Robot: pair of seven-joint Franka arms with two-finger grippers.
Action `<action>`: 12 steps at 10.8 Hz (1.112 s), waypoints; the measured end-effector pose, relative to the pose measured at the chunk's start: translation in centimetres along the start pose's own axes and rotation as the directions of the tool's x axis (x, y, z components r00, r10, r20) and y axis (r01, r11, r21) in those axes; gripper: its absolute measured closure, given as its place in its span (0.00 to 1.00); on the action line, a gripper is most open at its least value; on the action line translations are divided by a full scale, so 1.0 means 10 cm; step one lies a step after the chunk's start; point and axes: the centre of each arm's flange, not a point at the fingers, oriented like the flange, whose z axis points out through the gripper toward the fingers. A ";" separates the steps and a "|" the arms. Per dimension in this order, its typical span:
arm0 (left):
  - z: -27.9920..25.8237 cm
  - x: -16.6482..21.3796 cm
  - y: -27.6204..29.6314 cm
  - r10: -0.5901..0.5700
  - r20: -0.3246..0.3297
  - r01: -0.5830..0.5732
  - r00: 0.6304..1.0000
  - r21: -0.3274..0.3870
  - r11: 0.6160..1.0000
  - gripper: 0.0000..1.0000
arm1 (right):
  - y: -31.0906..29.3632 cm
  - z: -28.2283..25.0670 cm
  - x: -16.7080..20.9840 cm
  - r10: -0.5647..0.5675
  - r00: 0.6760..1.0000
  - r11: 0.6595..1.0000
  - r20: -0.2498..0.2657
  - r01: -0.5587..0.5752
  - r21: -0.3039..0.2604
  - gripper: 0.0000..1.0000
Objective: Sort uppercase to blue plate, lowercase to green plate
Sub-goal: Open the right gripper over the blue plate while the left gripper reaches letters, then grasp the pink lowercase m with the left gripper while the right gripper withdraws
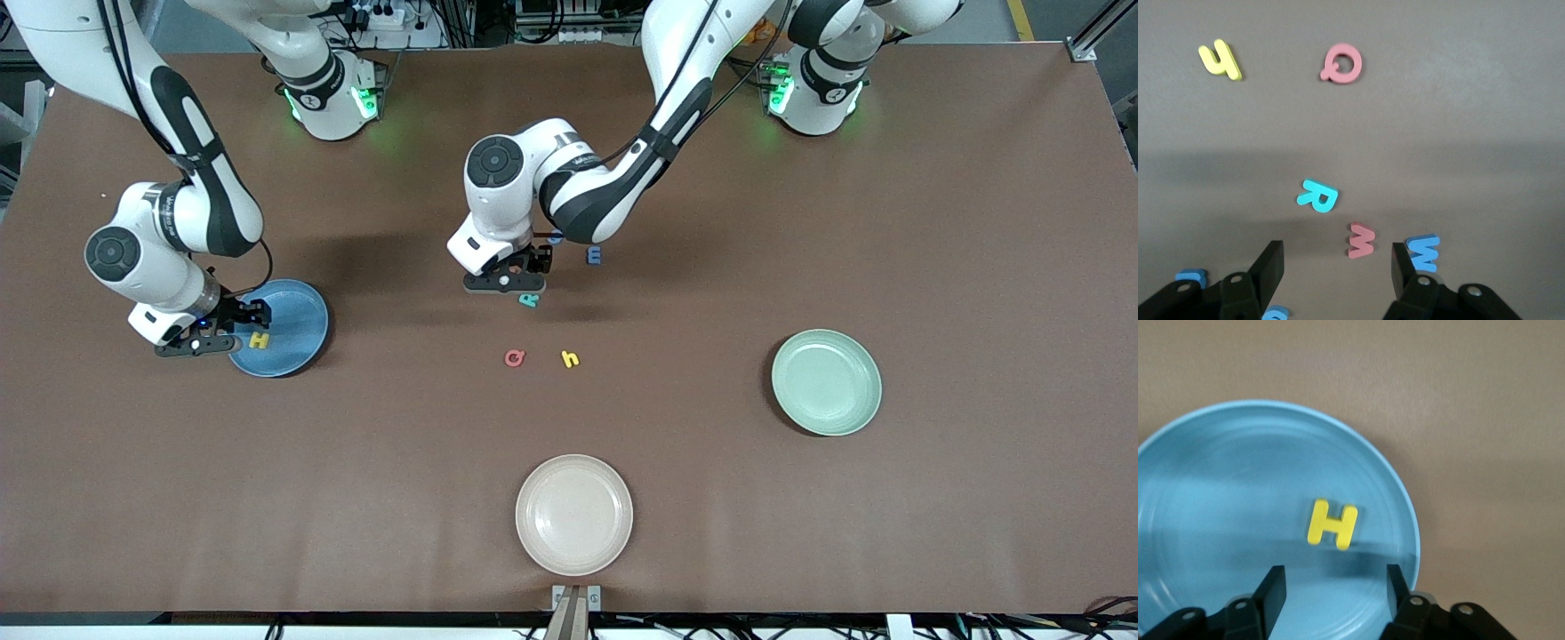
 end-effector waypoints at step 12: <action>0.59 -0.25 0.14 0.032 0.007 -0.032 0.999 0.009 0.999 0.39 | -0.44 -2.53 -0.01 -0.082 0.992 0.996 0.095 0.080 0.027 0.29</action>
